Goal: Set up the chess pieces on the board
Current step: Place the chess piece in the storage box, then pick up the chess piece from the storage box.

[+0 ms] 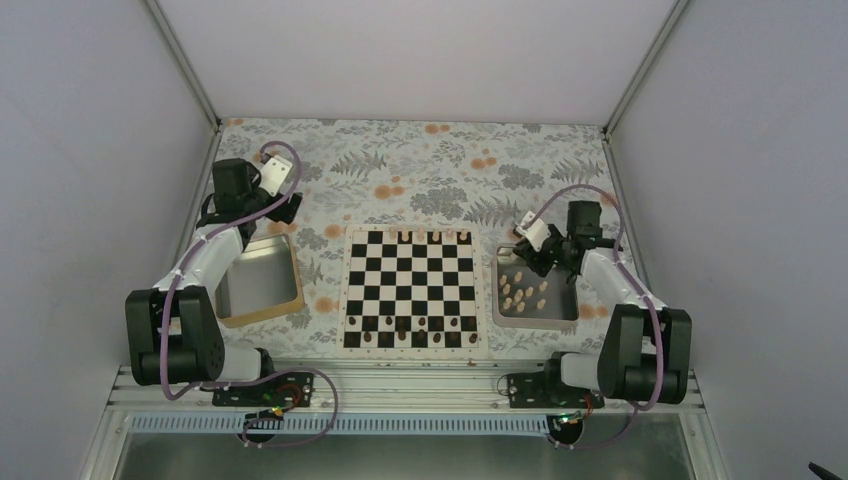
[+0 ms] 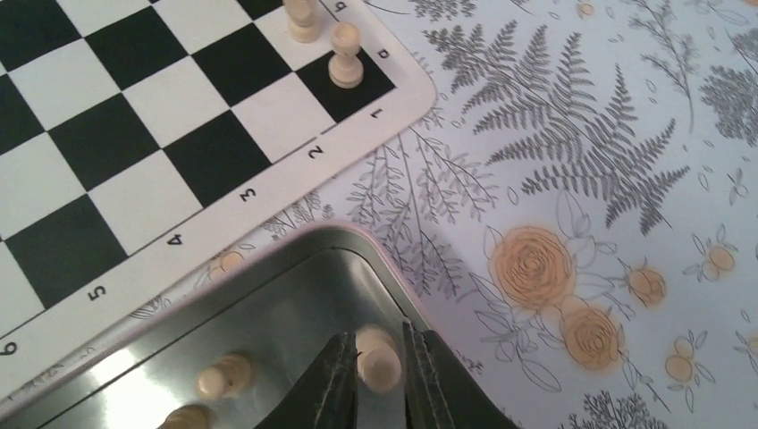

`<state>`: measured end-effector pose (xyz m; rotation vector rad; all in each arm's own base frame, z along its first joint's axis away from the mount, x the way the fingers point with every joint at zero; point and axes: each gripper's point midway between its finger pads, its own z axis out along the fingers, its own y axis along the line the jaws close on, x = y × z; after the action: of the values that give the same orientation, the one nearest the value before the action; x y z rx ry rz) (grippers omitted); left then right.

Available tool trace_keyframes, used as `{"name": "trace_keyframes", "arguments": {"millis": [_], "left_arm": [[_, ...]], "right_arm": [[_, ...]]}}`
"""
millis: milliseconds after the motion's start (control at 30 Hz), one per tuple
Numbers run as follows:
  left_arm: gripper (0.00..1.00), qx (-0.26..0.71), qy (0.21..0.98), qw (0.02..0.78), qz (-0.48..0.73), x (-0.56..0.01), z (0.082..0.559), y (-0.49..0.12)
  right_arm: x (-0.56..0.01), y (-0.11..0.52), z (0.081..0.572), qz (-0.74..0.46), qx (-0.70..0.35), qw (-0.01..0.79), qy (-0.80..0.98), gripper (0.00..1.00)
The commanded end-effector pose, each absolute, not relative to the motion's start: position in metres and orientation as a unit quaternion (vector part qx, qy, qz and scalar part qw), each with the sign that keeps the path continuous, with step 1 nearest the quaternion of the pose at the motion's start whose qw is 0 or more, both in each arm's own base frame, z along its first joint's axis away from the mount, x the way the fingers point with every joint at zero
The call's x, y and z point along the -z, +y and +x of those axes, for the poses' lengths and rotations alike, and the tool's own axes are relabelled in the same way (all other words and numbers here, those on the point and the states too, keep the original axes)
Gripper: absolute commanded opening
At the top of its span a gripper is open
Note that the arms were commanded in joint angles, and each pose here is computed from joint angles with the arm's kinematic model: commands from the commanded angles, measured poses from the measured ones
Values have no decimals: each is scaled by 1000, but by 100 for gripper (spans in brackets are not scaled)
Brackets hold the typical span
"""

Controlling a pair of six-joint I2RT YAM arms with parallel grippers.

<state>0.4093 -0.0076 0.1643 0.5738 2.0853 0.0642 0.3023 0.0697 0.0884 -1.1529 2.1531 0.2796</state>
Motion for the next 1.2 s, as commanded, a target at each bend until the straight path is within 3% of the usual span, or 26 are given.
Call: {"name": "trace_keyframes", "arguments": {"millis": [0,300,433,600,700,1167], "left_arm": [[100,-28,841,491,227,-186,415,-6],[100,-38,844,487,223,-185,415,-2],[100,-44,844,487,221,-185,416,0],[100,-44,845,485,222,-183,416,0],[100,-42,845,484,224,-182,415,-1],[100,-28,844,480,239,-178,412,-7]], "right_arm": [[-94,64,308,-443,-124,382,801,16],[-83,56,310,-442,-138,380,801,19],[-96,55,307,-457,-131,380,793,29],[-106,45,302,-468,-120,316,817,42],[-117,41,295,-475,-115,288,823,45],[-105,49,262,-452,-83,142,877,45]]}}
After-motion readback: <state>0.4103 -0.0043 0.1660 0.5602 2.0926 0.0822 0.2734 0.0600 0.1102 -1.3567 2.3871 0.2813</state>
